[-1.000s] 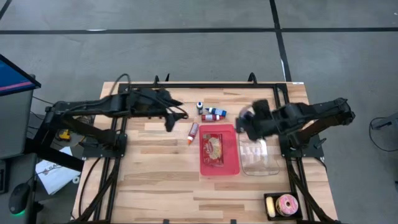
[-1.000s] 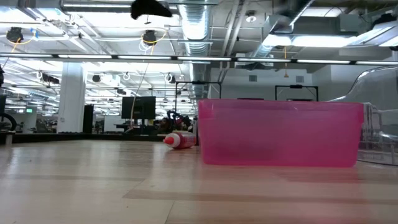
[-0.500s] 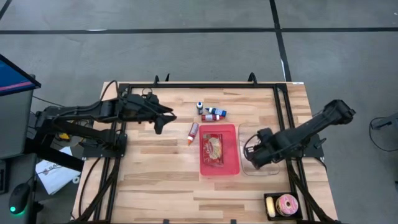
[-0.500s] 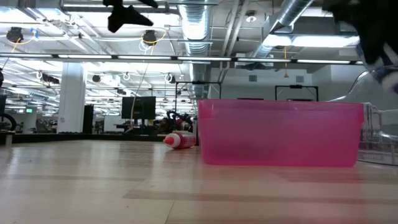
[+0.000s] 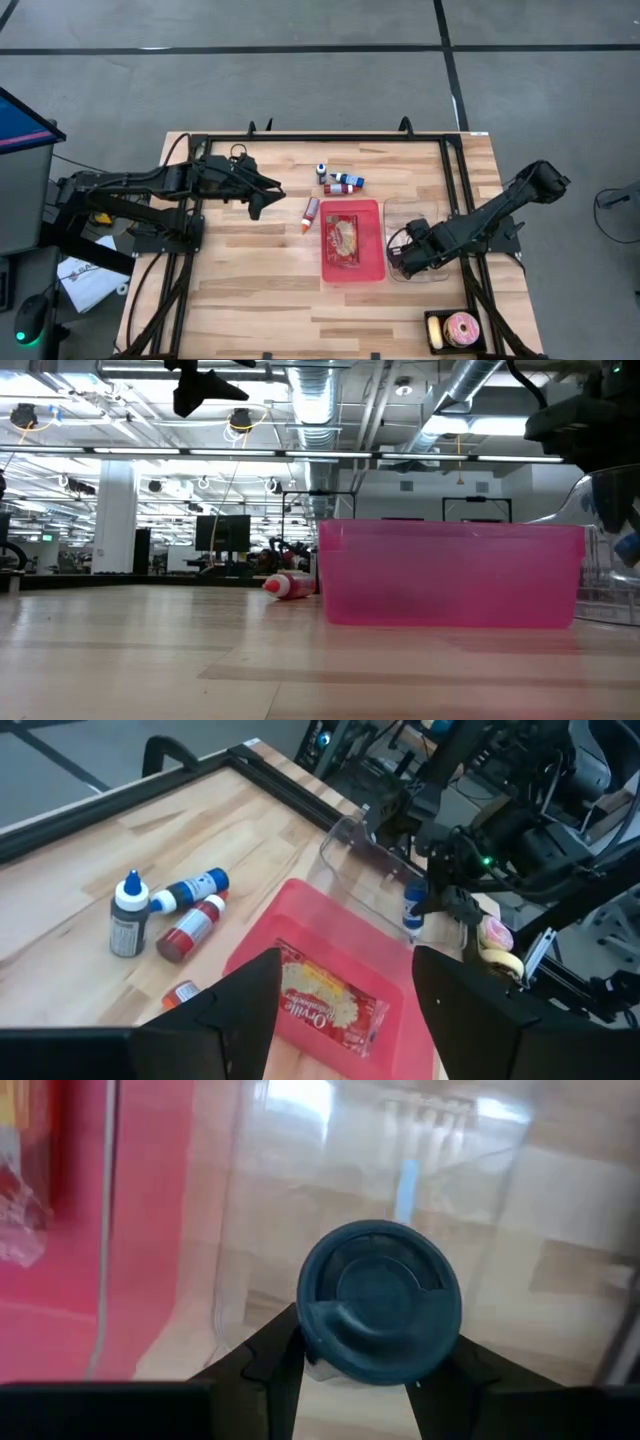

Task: Pick & Place Food Item
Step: Put the bottom blue food coloring bottle into the transparent bin, then put the bottom red food coloring bottle into the transparent bin

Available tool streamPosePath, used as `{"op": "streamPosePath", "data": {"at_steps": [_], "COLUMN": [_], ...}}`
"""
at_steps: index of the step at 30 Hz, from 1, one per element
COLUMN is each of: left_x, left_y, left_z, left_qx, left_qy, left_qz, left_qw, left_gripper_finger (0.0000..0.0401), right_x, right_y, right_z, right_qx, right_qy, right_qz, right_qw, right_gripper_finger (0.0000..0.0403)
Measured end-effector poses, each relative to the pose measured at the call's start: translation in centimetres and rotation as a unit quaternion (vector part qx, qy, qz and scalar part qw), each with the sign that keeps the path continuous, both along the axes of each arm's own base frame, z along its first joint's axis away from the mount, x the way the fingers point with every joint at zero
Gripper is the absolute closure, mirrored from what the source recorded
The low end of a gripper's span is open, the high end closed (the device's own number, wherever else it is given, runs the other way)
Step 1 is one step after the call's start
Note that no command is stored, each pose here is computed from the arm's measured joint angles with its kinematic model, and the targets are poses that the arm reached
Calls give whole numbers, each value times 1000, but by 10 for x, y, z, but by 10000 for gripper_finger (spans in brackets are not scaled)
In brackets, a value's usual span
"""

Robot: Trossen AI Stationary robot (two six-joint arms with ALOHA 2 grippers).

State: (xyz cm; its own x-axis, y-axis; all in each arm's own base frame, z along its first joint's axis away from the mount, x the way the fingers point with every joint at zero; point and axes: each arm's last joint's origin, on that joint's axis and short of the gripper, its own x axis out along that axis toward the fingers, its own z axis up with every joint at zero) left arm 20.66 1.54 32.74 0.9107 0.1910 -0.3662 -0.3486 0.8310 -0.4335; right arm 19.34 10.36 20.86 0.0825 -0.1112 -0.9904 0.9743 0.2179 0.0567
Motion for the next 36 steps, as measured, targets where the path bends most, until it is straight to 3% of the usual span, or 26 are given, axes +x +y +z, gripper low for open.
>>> {"op": "streamPosePath", "data": {"at_steps": [11,15,19,22,29,32,36], "left_x": [0,-3,-2,5,27,38,52], "left_y": [0,1,1,-2,-17,-20,-21], "left_z": [-1,-7,-34,-62,-130,-146,-174], "left_qx": [8,14,10,-21,-92,-99,-95], "left_qy": [4,40,150,178,164,138,165], "left_qz": [7,21,24,36,53,55,57], "left_qw": [1000,999,988,983,981,984,980], "left_gripper_finger": [172,178,184,183,165,165,168], "right_x": [3,5,11,16,25,29,34], "right_y": [-3,-4,-3,-1,2,3,3], "right_z": [-5,-4,5,14,41,55,71], "right_qx": [-15,-26,-32,-39,-53,-59,-65], "right_qy": [-23,-43,-76,-99,-150,-174,-196], "right_qz": [-14,-35,-48,-51,-58,-58,-53], "right_qw": [1000,998,995,993,986,981,977], "right_gripper_finger": [176,166,165,165,165,165,165]}}
